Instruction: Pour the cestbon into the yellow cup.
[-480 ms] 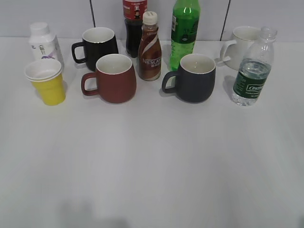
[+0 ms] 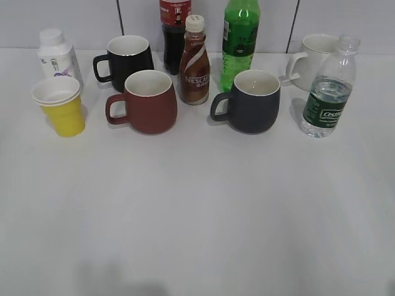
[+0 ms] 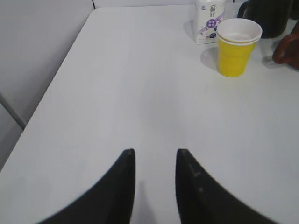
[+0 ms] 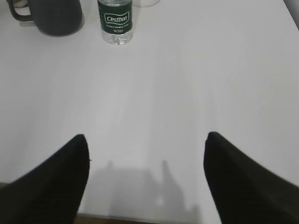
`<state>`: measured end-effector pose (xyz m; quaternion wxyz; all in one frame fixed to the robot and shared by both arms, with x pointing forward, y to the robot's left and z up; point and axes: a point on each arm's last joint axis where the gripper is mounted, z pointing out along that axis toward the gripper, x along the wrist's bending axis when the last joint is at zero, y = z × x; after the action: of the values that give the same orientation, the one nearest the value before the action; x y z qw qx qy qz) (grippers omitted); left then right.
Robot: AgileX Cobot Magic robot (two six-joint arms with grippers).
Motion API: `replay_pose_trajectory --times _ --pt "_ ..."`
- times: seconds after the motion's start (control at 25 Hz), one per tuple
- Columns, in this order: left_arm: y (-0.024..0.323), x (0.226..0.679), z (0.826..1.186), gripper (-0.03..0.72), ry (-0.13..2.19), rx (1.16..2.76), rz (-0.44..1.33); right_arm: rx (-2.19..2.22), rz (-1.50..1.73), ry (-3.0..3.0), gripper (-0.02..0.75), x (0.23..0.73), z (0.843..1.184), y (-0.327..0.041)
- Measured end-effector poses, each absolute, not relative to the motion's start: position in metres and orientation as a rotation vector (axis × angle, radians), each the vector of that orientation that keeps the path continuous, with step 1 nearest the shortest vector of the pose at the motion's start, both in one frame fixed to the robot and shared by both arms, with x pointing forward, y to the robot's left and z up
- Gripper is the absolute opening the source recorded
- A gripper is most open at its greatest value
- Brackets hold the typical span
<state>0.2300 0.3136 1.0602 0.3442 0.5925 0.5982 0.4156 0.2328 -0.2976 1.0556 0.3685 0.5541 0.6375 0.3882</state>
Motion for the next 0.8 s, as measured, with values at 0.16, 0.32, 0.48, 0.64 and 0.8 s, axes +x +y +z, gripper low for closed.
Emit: replay_pose_trajectory --times 0.16,0.32,0.48,0.64,0.8 --pt "0.3136 0.23 1.0602 0.23 1.554 1.539 1.079 1.423 0.997 1.637 0.572 0.2328 1.0556 -0.2976" --pt "0.3136 0.23 1.0602 0.23 1.554 1.539 1.079 1.423 0.997 1.637 0.572 0.2328 1.0556 -0.2976" --pt "0.3136 0.23 1.0602 0.23 1.554 1.539 1.079 1.423 0.997 1.637 0.572 0.2328 1.0556 -0.2976" --pt "0.3136 0.23 1.0602 0.23 1.554 1.539 1.079 1.424 1.006 1.639 0.572 0.2327 1.0556 -0.2969" --pt "0.3136 0.23 1.0602 0.23 1.554 1.539 1.079 1.425 1.01 1.64 0.572 0.2327 1.0556 -0.2966"
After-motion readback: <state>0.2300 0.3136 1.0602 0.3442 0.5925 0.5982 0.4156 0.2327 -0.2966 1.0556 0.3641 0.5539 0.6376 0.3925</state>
